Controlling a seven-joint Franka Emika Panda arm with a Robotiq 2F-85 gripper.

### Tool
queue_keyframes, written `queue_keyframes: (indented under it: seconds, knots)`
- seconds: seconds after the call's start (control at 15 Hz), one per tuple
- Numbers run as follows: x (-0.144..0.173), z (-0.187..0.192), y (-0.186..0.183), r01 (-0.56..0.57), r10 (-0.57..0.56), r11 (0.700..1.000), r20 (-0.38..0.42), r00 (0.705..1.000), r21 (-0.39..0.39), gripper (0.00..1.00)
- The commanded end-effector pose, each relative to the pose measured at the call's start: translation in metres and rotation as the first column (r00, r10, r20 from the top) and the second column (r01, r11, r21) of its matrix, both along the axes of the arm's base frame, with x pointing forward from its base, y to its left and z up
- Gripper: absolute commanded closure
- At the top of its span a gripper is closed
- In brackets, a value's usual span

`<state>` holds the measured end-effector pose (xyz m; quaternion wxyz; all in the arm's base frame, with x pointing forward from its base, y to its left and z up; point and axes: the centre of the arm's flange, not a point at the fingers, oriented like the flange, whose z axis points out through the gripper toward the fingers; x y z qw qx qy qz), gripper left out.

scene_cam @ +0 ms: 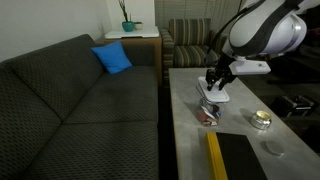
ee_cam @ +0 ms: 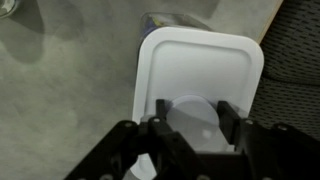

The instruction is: Place the white lid on top of the food container on the left

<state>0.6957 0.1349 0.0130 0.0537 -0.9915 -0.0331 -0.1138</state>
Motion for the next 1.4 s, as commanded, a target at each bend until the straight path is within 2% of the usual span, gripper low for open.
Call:
queue_keyframes:
  seconds: [0.0, 0.47, 0.67, 0.87, 0.93, 1.0, 1.07, 1.27, 1.33]
  knots:
    - [0.007, 0.003, 0.004, -0.018, 0.016, 0.999, -0.032, 0.999, -0.05, 0.71]
    - [0.014, -0.04, 0.003, -0.081, 0.057, 0.986, -0.159, 0.986, -0.147, 0.71]
    - [0.019, -0.046, 0.008, -0.101, 0.072, 0.984, -0.189, 0.979, -0.146, 0.71]
    - [0.017, -0.038, 0.009, -0.115, 0.083, 0.98, -0.185, 0.979, -0.165, 0.71]
    - [0.015, -0.037, 0.009, -0.119, 0.087, 0.977, -0.182, 0.979, -0.174, 0.5]
    - [0.012, -0.033, 0.009, -0.129, 0.097, 0.975, -0.174, 0.98, -0.182, 0.21]
    - [0.008, -0.029, 0.009, -0.135, 0.103, 0.972, -0.168, 0.98, -0.19, 0.2]
    - [0.0, -0.022, 0.005, -0.153, 0.119, 0.963, -0.157, 0.98, -0.221, 0.02]
    - [-0.002, -0.022, 0.004, -0.154, 0.12, 0.962, -0.155, 0.981, -0.228, 0.0]
